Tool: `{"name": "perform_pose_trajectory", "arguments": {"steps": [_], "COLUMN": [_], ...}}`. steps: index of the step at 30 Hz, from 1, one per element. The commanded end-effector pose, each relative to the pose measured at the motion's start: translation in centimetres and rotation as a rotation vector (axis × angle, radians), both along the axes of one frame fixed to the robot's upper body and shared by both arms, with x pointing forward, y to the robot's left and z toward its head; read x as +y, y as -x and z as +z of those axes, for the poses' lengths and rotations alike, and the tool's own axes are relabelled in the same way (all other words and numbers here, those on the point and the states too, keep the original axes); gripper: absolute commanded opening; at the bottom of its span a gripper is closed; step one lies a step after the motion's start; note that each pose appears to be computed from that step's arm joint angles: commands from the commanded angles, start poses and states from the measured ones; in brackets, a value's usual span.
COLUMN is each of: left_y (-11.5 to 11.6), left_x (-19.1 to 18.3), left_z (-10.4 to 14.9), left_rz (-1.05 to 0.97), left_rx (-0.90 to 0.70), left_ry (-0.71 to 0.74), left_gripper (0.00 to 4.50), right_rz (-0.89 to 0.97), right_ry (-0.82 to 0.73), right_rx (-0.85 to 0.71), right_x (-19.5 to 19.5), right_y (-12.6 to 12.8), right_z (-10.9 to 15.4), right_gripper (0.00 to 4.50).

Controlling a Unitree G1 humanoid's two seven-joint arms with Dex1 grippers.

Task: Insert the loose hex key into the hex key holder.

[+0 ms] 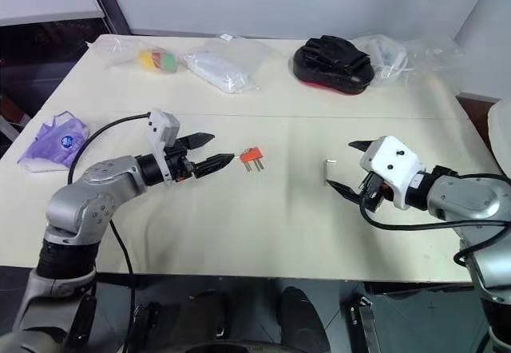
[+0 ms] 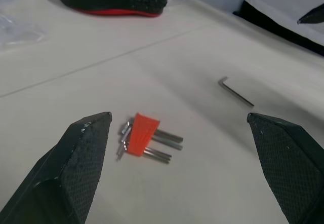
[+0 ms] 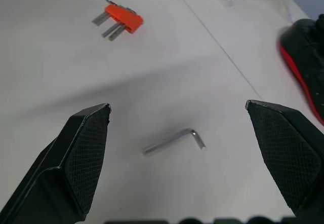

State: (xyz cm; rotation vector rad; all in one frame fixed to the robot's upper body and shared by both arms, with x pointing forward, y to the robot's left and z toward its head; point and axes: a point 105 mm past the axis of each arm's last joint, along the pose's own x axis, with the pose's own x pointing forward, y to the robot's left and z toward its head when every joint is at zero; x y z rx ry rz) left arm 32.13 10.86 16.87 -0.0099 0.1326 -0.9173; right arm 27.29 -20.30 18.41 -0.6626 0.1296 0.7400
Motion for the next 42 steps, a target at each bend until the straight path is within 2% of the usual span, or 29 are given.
{"name": "perform_pose_trajectory", "arguments": {"steps": [1,25,30,34,38,42], "left_y": [0.4,-0.2,-1.9,-4.0,-5.3,-5.2], "left_x": [0.0,0.2,-0.3,0.7,2.0,2.3], "left_z": [0.9,1.0,-0.8,-2.5,-3.6,-3.8], "left_rz": [-0.008,0.052,0.147,0.309,0.431,0.452], "left_rx": [-0.047,-0.085,-0.248,-0.368,-0.399,-0.404], "left_ry": [-0.014,-0.002,-0.03,-0.043,-0.051,-0.032], "left_gripper": [4.47,4.47,4.47,4.47,4.47,4.47], "right_rz": [0.031,0.033,0.104,0.182,0.226,0.233], "right_ry": [0.015,-0.029,0.006,0.033,0.058,0.047], "right_rx": [-0.049,-0.082,-0.098,-0.104,-0.11,-0.124], "right_x": [0.6,1.7,4.1,6.8,8.7,9.9], "right_y": [0.3,-0.7,-2.7,-5.1,-8.2,-11.0], "right_z": [1.3,1.1,-0.5,-2.1,-3.6,-4.1], "right_gripper": [4.5,4.5,4.5,4.5,4.5,4.5]}}
